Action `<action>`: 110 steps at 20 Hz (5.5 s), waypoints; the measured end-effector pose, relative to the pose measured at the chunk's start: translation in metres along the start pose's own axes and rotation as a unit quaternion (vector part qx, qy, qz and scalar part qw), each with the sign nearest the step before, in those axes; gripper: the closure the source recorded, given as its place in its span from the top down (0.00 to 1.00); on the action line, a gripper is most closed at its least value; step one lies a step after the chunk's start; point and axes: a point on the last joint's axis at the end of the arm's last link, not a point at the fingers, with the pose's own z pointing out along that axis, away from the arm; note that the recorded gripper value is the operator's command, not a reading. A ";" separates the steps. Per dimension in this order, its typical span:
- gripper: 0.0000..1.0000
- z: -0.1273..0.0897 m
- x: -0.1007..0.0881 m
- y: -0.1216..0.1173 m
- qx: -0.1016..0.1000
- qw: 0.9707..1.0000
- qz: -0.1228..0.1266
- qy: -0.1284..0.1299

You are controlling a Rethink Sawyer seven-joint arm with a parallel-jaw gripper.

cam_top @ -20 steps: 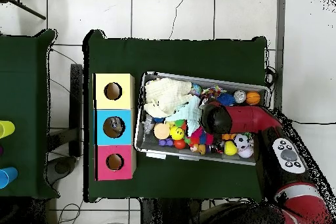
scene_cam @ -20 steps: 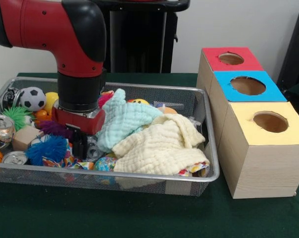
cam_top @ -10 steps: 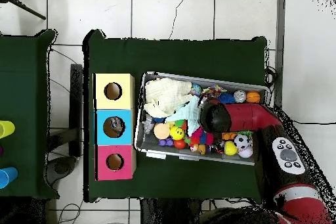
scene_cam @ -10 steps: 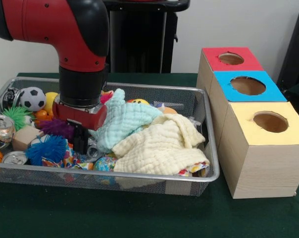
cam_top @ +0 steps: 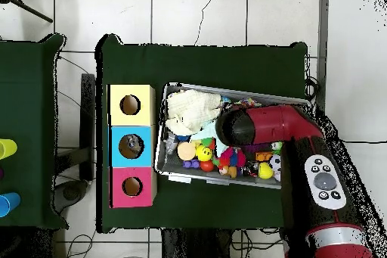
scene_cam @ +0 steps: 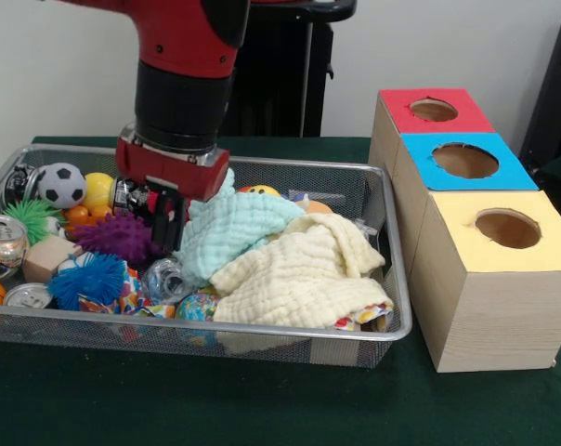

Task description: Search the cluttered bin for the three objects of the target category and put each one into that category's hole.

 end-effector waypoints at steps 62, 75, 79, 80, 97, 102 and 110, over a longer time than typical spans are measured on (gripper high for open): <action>0.00 0.085 0.053 -0.030 -0.022 0.997 0.013 -0.067; 0.00 0.067 0.051 -0.022 -0.017 0.998 0.030 -0.051; 0.00 0.042 0.053 -0.011 -0.004 0.999 0.032 -0.022; 0.00 0.035 0.053 -0.009 0.000 0.999 0.033 -0.016; 0.00 -0.059 0.021 -0.008 0.033 0.998 0.034 -0.039; 1.00 -0.065 0.015 -0.018 0.034 0.998 0.042 -0.045; 1.00 -0.055 0.013 -0.046 0.029 0.997 0.069 -0.035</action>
